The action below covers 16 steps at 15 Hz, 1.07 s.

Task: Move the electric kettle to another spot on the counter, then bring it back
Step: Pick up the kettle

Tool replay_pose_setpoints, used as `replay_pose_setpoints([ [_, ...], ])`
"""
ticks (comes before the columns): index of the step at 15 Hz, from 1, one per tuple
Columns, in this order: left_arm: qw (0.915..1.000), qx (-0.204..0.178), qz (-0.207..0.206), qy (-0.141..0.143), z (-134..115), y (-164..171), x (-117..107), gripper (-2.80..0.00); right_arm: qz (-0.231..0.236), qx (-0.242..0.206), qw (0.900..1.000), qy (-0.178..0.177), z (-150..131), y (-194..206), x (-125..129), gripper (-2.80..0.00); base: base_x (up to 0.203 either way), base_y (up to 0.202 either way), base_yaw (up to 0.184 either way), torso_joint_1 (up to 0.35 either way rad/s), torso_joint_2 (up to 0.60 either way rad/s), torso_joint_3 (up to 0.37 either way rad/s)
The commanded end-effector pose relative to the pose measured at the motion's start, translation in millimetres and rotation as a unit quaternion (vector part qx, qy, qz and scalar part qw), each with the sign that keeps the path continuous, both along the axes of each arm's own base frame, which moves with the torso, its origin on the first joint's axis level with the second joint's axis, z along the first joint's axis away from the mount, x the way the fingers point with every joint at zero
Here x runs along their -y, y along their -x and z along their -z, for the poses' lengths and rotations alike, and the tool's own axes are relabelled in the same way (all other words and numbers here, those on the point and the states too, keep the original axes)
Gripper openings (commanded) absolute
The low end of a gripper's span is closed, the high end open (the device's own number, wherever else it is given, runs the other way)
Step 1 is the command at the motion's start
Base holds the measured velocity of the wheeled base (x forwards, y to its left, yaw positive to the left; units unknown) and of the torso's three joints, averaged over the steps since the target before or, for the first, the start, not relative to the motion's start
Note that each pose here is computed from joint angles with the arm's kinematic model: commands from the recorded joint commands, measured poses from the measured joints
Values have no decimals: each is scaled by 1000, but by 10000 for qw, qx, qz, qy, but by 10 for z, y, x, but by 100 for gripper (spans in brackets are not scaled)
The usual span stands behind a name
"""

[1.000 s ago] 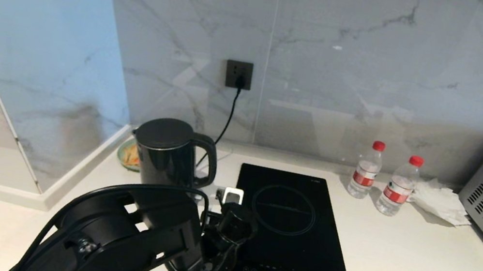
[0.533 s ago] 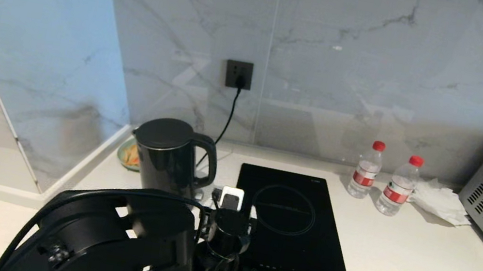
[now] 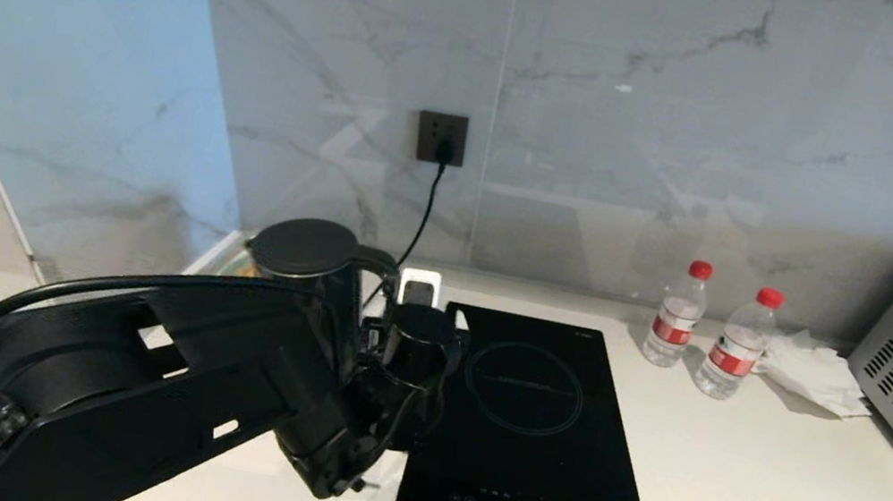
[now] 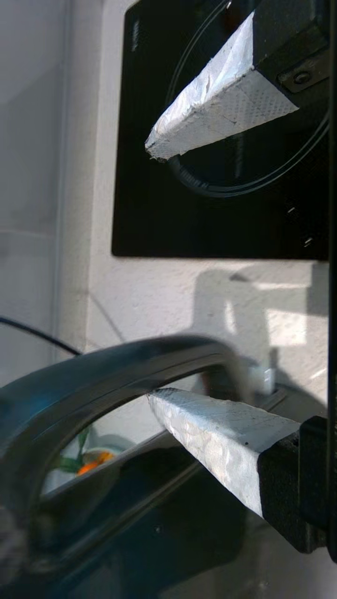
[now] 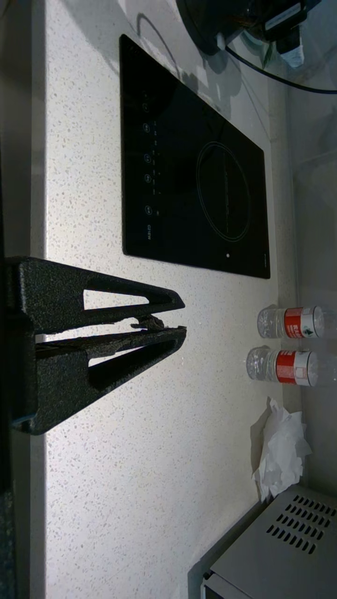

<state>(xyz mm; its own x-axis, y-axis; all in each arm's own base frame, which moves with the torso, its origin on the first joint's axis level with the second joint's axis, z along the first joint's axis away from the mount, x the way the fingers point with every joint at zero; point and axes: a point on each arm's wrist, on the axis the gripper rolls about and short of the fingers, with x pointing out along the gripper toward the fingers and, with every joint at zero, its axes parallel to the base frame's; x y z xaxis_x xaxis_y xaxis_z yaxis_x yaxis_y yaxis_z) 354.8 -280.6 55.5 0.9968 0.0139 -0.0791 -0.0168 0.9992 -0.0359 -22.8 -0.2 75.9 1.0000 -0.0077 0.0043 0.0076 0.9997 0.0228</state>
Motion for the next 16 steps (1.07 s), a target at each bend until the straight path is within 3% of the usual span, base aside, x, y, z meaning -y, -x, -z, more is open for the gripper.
replay_pose_setpoints([
  [1,9998,105,-177,73,-78,-121,-82,0,0,2,10000,-1,0,0,0,-280,0,0,0,0,0,0],
  [7,9981,315,-536,5,-199,-395,-323,0,0,2,10000,-1,0,0,0,-280,0,0,0,0,0,0],
  [10,9968,546,-573,-42,-317,-522,-297,0,0,2,10000,-1,0,0,0,-280,0,0,0,0,0,0],
  [16,9982,371,-432,-177,-122,-428,-181,0,0,2,10000,-1,0,0,0,-280,0,0,0,0,0,0],
])
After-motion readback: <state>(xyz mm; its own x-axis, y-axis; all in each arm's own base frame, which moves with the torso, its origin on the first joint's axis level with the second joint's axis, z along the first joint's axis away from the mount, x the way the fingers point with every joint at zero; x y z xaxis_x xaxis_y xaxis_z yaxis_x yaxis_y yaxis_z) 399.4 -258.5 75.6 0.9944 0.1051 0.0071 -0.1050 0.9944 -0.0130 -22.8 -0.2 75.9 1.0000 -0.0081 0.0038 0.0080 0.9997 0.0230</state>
